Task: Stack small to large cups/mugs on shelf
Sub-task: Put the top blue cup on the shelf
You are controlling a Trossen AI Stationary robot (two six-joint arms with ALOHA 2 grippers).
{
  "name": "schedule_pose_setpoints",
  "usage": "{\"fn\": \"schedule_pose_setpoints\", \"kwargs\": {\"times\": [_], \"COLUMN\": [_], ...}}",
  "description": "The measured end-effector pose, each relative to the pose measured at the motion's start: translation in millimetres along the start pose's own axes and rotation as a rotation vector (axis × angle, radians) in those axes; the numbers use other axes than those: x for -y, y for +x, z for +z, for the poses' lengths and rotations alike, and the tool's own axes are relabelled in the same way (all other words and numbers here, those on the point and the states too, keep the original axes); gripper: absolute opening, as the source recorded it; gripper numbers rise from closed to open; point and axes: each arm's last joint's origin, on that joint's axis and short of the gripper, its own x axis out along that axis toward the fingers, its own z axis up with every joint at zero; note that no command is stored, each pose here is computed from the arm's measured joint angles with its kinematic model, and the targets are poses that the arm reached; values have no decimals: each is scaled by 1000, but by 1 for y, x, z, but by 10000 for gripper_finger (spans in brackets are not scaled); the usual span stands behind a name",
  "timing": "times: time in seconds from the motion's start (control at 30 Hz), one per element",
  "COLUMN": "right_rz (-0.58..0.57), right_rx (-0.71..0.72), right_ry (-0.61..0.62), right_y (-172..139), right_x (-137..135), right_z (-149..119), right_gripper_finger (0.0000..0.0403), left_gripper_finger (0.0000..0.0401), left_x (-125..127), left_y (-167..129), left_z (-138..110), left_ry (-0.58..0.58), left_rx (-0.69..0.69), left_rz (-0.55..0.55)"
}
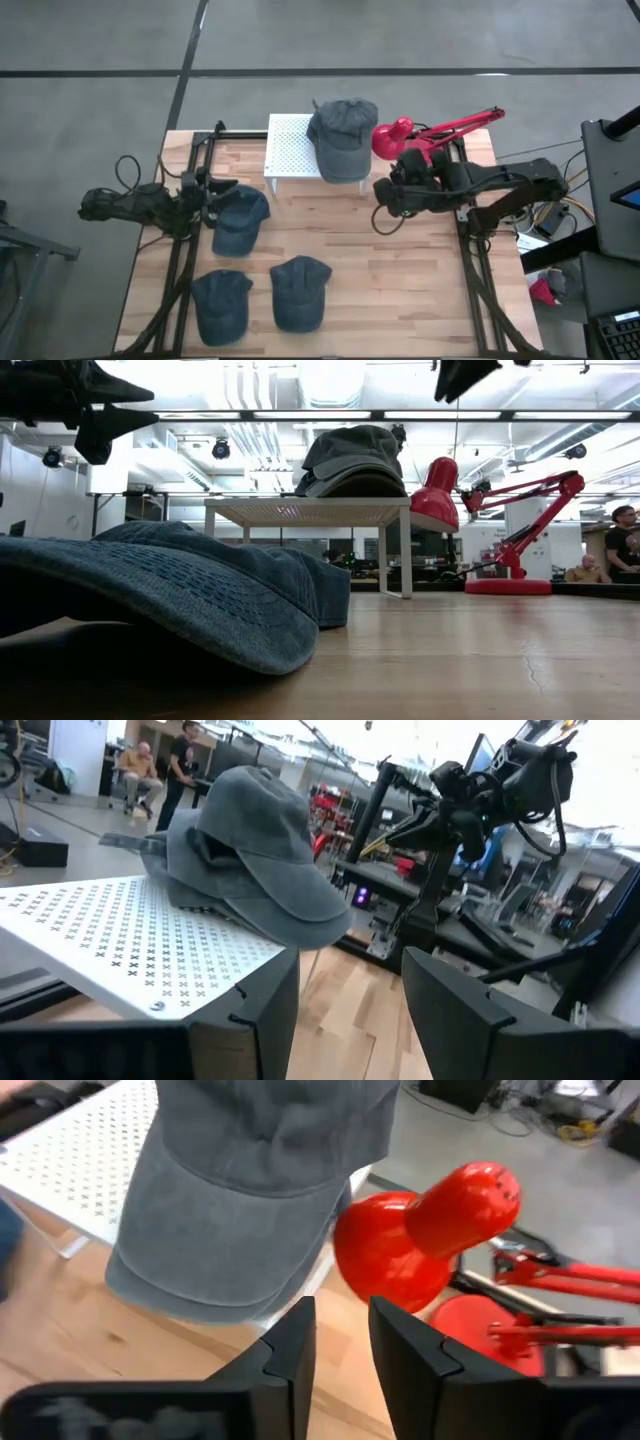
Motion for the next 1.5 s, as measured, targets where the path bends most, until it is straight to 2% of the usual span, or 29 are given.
{"fn": "schedule_pose_setpoints", "kwargs": {"times": [0.4,0.67,1.03,1.2,1.5], "right_rz": [182,276,415,475,675], "right_rx": [108,145,285,317,310], "right_ry": [86,159,261,284,300], "right_y": [14,16,8,9,24], "right_x": [39,73,113,117,102], "right_z": [-40,-61,-69,-74,-95], "right_gripper_finger": [44,42,43,43,29], "left_gripper_finger": [181,181,181,181,181], "left_x": [11,19,19,15,7], "left_y": [15,23,17,9,-3], "left_z": [8,22,36,38,31], "left_ry": [67,144,190,202,209], "left_rx": [-216,-352,-543,-626,-759], "left_rz": [72,124,242,292,363]}}
